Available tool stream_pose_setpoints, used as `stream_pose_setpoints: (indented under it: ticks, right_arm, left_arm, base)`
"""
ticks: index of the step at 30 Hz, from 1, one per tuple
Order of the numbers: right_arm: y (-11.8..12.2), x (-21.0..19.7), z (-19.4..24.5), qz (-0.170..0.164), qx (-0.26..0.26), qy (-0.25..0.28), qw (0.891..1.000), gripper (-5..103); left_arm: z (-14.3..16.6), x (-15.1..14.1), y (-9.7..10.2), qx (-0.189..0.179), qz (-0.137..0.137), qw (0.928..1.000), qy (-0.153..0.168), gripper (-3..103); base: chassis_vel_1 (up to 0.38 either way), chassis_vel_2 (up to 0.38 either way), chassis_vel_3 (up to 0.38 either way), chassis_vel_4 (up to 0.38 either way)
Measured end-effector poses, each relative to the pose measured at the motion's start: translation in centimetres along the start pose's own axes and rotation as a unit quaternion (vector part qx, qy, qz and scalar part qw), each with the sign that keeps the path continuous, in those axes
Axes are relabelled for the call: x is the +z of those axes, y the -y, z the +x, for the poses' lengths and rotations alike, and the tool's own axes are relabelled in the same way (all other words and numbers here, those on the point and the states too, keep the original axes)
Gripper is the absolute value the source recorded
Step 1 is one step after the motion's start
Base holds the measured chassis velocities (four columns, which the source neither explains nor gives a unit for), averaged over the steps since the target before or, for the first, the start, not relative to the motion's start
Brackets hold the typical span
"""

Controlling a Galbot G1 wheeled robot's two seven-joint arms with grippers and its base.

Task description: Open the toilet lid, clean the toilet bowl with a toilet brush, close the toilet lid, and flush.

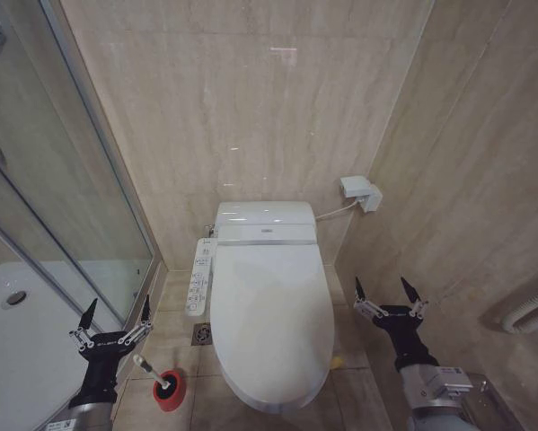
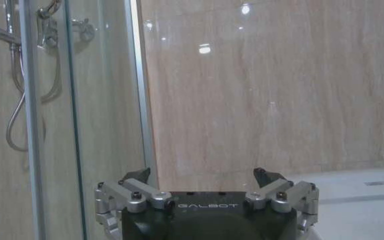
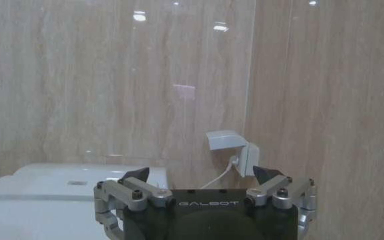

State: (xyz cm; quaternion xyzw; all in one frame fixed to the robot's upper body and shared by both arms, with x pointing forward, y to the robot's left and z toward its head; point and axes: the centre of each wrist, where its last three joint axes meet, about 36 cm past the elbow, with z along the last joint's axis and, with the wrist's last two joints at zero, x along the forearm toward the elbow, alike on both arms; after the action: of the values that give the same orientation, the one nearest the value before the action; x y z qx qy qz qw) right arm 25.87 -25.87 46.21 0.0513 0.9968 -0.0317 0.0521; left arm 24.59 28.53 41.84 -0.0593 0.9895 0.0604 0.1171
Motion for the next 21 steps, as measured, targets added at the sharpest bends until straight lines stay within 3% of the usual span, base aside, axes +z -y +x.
stream_pose_setpoints:
  ticks: [21]
  right_arm:
    - [0.00, 0.00, 0.00, 0.000, 0.000, 0.000, 1.000, 100]
  left_arm:
    - [0.00, 0.00, 0.00, 0.000, 0.000, 1.0000, 0.000, 100]
  base:
    - [0.000, 0.000, 0.000, 0.000]
